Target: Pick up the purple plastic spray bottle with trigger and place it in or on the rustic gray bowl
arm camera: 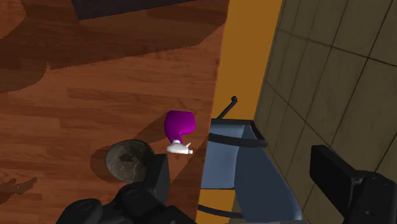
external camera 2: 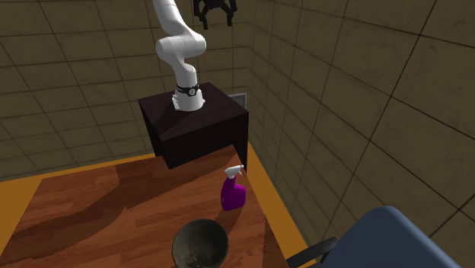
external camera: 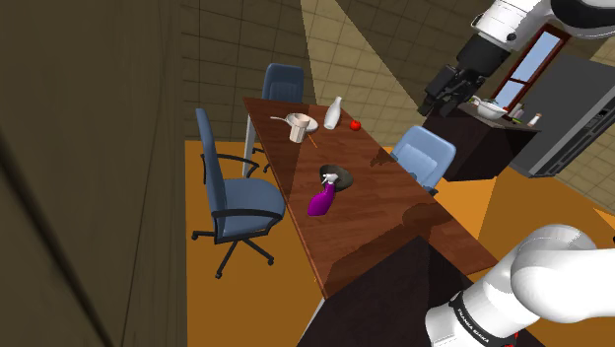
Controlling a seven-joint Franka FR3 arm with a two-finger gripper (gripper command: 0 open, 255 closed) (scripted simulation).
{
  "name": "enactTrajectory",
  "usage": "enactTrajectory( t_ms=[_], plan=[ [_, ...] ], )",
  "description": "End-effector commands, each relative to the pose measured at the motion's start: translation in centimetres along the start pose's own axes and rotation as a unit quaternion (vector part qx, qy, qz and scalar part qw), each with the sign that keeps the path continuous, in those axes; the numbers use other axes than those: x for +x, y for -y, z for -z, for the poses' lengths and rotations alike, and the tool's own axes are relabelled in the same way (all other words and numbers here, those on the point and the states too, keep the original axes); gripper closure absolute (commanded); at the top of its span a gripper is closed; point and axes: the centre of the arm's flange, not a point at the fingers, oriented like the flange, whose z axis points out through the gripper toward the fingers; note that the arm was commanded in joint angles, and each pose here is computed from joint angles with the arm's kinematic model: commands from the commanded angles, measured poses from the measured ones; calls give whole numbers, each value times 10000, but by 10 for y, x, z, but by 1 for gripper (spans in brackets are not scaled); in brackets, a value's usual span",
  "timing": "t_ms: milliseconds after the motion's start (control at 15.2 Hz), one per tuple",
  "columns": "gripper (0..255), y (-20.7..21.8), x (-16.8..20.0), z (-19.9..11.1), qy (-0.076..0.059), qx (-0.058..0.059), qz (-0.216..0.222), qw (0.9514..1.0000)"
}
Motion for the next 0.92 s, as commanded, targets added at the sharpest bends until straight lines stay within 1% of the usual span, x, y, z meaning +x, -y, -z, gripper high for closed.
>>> enactTrajectory(
  t_ms=[0, 198, 396, 594, 726, 858],
  plan=[
    [0, 0, 0, 0, 0, 0, 0, 10000],
    [0, -7, 26, -33, 207, -99, 462, 9987],
    [0, -11, 51, -67, 414, -197, 923, 9947],
    [0, -15, 75, -102, 619, -295, 1382, 9880],
    [0, -16, 91, -126, 755, -359, 1685, 9821],
    [0, -16, 106, -150, 890, -424, 1987, 9751]
  ],
)
